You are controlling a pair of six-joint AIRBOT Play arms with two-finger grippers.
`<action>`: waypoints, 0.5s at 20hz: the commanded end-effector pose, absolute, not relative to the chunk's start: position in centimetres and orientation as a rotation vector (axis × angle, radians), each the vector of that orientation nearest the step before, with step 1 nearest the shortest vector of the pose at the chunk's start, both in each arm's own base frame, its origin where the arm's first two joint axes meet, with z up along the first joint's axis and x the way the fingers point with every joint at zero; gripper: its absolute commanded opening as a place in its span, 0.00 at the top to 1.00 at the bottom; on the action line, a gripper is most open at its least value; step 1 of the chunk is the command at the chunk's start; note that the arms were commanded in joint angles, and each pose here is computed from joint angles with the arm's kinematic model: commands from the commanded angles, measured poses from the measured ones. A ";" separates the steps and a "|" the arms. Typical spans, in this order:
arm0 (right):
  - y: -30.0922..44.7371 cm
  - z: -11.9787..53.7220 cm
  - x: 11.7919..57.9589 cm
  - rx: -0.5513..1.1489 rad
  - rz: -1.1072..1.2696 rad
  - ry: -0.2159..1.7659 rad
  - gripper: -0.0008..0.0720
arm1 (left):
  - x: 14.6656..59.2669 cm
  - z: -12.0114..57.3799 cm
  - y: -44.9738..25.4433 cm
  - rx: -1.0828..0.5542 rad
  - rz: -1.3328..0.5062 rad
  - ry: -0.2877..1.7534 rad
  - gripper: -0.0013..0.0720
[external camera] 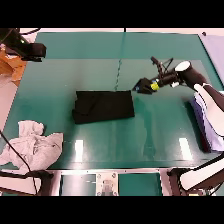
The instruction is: Fold the shirts.
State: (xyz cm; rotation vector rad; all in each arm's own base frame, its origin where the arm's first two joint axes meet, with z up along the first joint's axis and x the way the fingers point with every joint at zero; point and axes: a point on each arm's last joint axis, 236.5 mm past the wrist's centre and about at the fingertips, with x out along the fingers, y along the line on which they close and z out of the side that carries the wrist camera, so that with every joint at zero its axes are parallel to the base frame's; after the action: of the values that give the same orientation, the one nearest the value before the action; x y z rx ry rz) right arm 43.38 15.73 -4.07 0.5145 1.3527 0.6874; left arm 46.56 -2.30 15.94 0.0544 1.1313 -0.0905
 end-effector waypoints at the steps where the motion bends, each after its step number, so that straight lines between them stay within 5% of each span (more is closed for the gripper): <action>1: 14.9 -8.7 39.9 0.537 0.686 1.440 0.24 | 46.8 16.1 -2.4 0.045 -0.090 1.119 0.95; 8: 23.6 -10.1 36.2 0.390 0.852 1.490 0.25 | 46.7 16.0 -2.5 0.042 -0.095 1.122 0.95; 9: 24.8 -9.6 36.0 0.387 0.875 1.483 0.47 | 46.7 16.0 -2.5 0.043 -0.095 1.123 0.95; 10: 25.9 -8.9 36.1 0.390 0.899 1.466 0.89 | 46.6 16.0 -2.5 0.043 -0.096 1.129 0.95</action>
State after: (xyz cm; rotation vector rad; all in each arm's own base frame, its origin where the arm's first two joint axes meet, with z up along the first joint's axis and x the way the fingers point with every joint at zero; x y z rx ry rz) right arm 36.85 22.62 -9.80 0.4058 1.4881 0.8308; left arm 46.74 -2.53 16.01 0.0446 1.1226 -0.0955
